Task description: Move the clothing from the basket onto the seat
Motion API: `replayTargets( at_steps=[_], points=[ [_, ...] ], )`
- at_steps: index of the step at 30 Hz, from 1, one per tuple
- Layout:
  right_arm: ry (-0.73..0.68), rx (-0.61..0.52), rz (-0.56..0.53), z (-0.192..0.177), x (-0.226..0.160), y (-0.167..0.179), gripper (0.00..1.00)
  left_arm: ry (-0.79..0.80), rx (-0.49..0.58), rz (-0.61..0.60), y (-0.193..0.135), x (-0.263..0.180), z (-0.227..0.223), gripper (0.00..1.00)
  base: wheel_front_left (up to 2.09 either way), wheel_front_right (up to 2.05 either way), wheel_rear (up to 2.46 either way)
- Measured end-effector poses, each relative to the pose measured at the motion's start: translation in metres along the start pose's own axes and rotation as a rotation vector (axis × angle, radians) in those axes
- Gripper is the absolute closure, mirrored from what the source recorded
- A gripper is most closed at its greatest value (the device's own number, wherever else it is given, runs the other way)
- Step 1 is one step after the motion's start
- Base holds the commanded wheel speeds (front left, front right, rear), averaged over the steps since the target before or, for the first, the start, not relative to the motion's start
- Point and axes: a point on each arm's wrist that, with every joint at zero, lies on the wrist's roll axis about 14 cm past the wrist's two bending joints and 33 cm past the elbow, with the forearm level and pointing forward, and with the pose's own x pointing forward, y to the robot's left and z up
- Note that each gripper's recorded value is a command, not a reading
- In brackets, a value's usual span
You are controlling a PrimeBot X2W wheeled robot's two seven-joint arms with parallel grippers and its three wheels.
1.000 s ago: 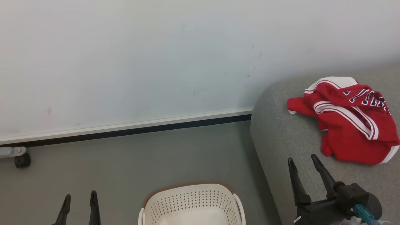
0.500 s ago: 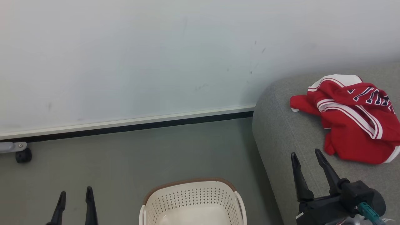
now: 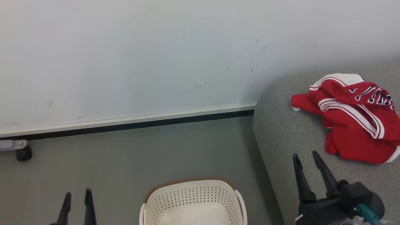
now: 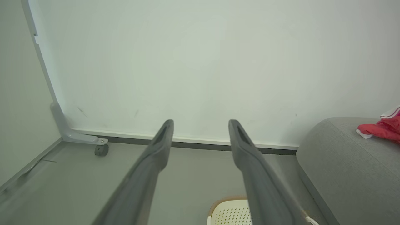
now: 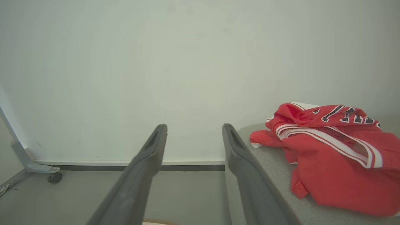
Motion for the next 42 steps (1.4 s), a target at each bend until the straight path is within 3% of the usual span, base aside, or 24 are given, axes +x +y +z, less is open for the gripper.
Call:
replayTargets(
  at_steps=[7, 42],
  points=[
    [0.115, 0.027, -0.018, -0.036, -0.019, 0.002, 1.00, 0.088, -0.031, 0.025, 0.001, -0.010, -0.027, 1.00, 0.00, 0.00, 0.00],
    [0.222, 0.549, -0.199, -0.057, -0.011, -0.032, 1.00, 0.211, -0.506, 0.116, 0.013, -0.002, -0.047, 1.00, 0.00, 0.00, 0.00]
  ],
)
